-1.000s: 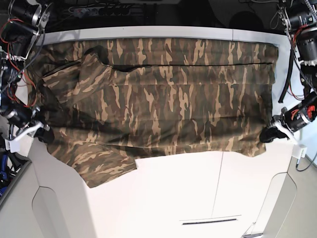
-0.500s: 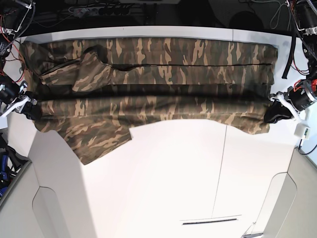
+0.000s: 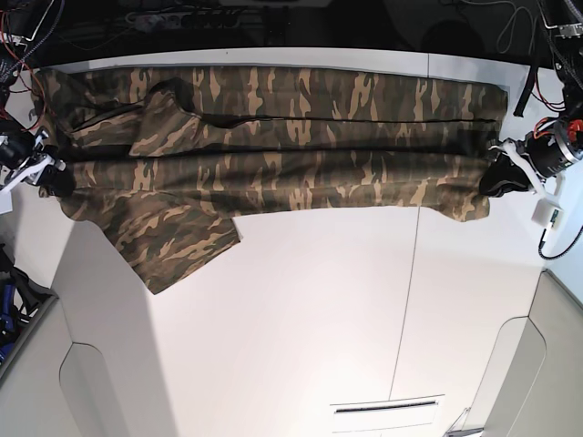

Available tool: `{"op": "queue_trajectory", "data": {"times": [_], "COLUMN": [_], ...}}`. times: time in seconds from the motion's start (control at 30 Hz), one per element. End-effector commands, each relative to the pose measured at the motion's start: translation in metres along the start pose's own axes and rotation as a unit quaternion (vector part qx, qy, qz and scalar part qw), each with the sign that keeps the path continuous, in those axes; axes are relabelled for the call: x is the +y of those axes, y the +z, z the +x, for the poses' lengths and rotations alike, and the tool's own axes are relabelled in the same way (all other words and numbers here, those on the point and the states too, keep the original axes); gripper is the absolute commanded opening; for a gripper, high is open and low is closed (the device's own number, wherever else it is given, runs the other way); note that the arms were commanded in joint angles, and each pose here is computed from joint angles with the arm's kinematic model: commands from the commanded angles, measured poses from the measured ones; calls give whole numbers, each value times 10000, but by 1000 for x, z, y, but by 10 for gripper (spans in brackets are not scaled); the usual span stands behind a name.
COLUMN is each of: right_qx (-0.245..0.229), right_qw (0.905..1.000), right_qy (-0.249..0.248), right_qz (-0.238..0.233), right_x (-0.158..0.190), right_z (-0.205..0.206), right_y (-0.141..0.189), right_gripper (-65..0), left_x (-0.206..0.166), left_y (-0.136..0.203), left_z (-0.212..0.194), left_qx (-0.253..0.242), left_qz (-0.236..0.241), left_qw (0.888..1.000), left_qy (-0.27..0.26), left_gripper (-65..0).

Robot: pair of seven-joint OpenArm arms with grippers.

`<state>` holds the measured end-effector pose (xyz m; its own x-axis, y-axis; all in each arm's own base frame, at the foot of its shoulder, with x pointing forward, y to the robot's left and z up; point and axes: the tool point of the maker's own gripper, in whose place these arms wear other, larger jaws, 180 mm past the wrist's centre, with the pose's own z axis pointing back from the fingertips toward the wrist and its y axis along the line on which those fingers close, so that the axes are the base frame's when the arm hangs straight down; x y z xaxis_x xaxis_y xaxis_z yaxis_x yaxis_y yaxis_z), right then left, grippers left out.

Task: Fold the T-shirt properly
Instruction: 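Lift the grasped edge with both grippers and fold it over again, then regrasp the shirt edge with the right gripper while the left holds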

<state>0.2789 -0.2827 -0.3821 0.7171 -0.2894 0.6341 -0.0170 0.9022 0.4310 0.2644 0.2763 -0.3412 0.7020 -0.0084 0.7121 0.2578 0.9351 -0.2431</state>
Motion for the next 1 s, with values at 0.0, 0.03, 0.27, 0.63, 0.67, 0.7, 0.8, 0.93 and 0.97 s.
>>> {"op": "queue_trajectory", "data": {"times": [0.0, 0.03, 0.27, 0.63, 0.67, 0.7, 0.8, 0.93, 0.97], "right_qx": [-214, -215, -694, -1712, -1767, -1800, -1788, -1588, -1491], "right_qw": [9997, 9997, 9975, 9849, 9838, 9831, 9835, 9869, 9884], "right_qy": [126, 132, 121, 249, 289, 316, 284, 278, 290], "right_qz": [-62, -75, -84, 2, -34, -57, -5, 56, 79], "right_x": [-3, -3, -4, 18, 20, 23, 30, 36, 38], "right_z": [17, 17, 34, 102, 107, 110, 113, 107, 104], "right_y": [6, 6, 8, -4, -7, -11, -28, -62, -72], "right_gripper": [-572, -478, -324, -324, -324, -324, -324, -324, -324], "left_x": [1, 1, 1, 0, 1, 1, 0, 0, 0], "left_y": [6, 6, 6, 6, 6, 6, 6, 6, 6], "left_z": [17, 17, 17, 17, 17, 17, 17, 17, 17], "left_qx": [-220, -223, -226, -227, -223, -224, -234, -236, -236], "left_qz": [-12, -13, -13, -17, -14, -16, -21, -26, -26], "left_qw": [9996, 9996, 9996, 9996, 9996, 9996, 9996, 9996, 9996], "left_qy": [-153, -152, -153, -149, -151, -150, -148, -144, -144], "left_gripper": [-650, -650, -650, -650, -650, -650, -650, -650, -650]}}
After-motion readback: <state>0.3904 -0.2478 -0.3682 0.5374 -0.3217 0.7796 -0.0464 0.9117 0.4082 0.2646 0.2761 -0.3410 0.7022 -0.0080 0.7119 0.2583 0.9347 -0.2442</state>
